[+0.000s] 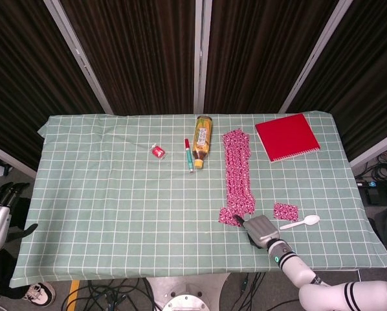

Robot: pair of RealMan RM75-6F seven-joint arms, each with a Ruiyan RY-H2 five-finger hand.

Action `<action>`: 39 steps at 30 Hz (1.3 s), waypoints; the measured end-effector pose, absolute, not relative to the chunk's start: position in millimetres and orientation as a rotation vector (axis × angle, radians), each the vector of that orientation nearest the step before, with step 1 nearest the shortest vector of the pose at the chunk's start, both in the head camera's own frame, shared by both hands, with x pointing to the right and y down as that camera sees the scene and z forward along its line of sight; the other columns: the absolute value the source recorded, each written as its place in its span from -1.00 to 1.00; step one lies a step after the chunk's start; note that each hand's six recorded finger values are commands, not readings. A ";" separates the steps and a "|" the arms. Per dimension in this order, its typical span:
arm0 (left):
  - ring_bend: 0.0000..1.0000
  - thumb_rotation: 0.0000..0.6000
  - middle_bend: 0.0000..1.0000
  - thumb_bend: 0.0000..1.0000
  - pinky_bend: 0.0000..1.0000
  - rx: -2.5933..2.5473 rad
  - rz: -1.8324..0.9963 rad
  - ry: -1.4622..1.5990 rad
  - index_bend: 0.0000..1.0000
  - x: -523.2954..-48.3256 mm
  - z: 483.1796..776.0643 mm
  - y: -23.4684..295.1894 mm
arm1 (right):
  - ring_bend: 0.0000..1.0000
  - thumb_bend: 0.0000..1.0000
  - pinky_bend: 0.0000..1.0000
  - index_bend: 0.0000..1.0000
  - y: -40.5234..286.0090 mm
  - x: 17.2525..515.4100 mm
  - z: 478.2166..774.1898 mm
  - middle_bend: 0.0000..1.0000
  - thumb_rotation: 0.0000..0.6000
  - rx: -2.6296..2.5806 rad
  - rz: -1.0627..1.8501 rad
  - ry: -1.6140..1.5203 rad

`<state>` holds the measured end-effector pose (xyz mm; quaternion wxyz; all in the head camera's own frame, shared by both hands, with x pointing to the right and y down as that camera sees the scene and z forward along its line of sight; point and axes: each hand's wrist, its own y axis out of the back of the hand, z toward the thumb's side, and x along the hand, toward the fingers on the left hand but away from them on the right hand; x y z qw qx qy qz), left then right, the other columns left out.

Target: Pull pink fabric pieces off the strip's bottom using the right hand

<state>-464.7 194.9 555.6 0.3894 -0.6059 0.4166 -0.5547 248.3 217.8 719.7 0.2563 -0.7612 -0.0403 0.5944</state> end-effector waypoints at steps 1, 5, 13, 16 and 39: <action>-0.80 1.00 -0.69 -0.81 -0.61 -1.541 -1.409 1.062 -0.71 -465.1 555.0 194.9 | 0.55 1.00 0.38 -0.78 218.7 245.3 719.5 0.81 1.00 -2.068 1.605 -0.104; -0.80 1.00 -0.69 -0.81 -0.61 -1.542 -1.409 1.076 -0.71 -468.0 552.5 195.3 | 0.55 1.00 0.38 -0.78 221.0 232.1 718.3 0.81 1.00 -2.078 1.573 -0.090; -0.80 1.00 -0.69 -0.81 -0.61 -1.532 -1.413 1.094 -0.71 -474.0 550.1 194.5 | 0.55 1.00 0.38 -0.78 214.4 200.6 714.2 0.81 1.00 -2.103 1.494 -0.087; -0.80 1.00 -0.69 -0.81 -0.61 -1.525 -1.413 1.102 -0.71 -476.6 548.0 194.1 | 0.55 1.00 0.38 -0.78 213.3 184.9 713.5 0.81 1.00 -2.109 1.460 -0.070; -0.80 1.00 -0.69 -0.81 -0.61 -1.500 -1.413 1.126 -0.71 -486.6 539.6 196.1 | 0.49 0.80 0.35 -0.73 170.8 178.9 663.0 0.75 1.00 -1.931 1.303 -0.312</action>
